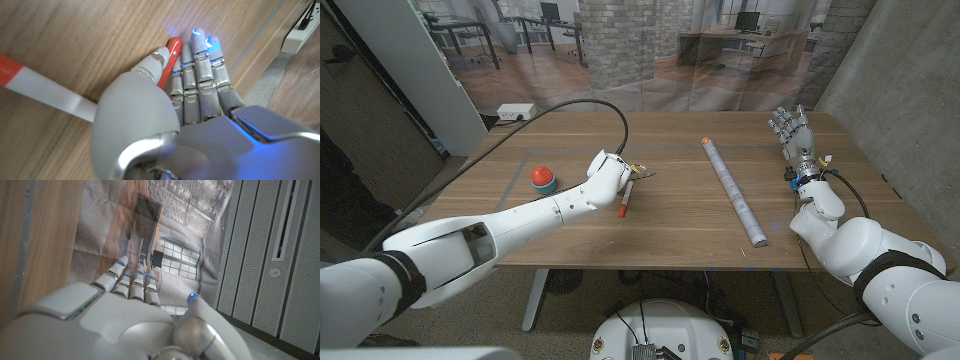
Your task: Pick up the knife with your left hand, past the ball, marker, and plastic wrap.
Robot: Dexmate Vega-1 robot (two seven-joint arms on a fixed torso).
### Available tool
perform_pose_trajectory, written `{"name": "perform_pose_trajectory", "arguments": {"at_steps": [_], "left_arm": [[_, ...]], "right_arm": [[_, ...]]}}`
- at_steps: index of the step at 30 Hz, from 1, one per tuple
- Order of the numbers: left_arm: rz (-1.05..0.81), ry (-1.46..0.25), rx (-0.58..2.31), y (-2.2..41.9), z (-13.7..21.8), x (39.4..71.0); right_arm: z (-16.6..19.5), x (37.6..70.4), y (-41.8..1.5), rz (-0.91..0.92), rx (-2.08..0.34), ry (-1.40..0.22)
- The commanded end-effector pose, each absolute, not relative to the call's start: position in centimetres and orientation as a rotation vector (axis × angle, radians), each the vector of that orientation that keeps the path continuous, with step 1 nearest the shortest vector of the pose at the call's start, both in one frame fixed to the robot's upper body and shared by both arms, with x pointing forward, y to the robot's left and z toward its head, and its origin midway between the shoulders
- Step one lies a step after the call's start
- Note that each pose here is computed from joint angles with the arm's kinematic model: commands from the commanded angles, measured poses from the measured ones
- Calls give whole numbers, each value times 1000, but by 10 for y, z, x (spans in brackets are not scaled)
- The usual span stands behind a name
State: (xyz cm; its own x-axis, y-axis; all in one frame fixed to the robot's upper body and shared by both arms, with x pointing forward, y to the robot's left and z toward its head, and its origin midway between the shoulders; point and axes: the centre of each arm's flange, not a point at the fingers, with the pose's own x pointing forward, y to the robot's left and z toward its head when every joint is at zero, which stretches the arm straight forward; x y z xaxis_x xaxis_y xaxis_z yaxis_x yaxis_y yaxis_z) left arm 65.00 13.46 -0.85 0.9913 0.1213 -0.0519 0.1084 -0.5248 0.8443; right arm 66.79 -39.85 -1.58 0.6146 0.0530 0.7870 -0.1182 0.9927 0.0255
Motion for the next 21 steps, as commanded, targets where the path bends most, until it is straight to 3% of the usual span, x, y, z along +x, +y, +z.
{"name": "perform_pose_trajectory", "arguments": {"at_steps": [1, 21], "left_arm": [[34, 154, 1992, 150, -29, 647], [152, 55, 1922, 151, 0, 635]], "right_arm": [[-11, 670, -396, 80, 24, -891], [-3, 669, -390, 92, -17, -905]]}}
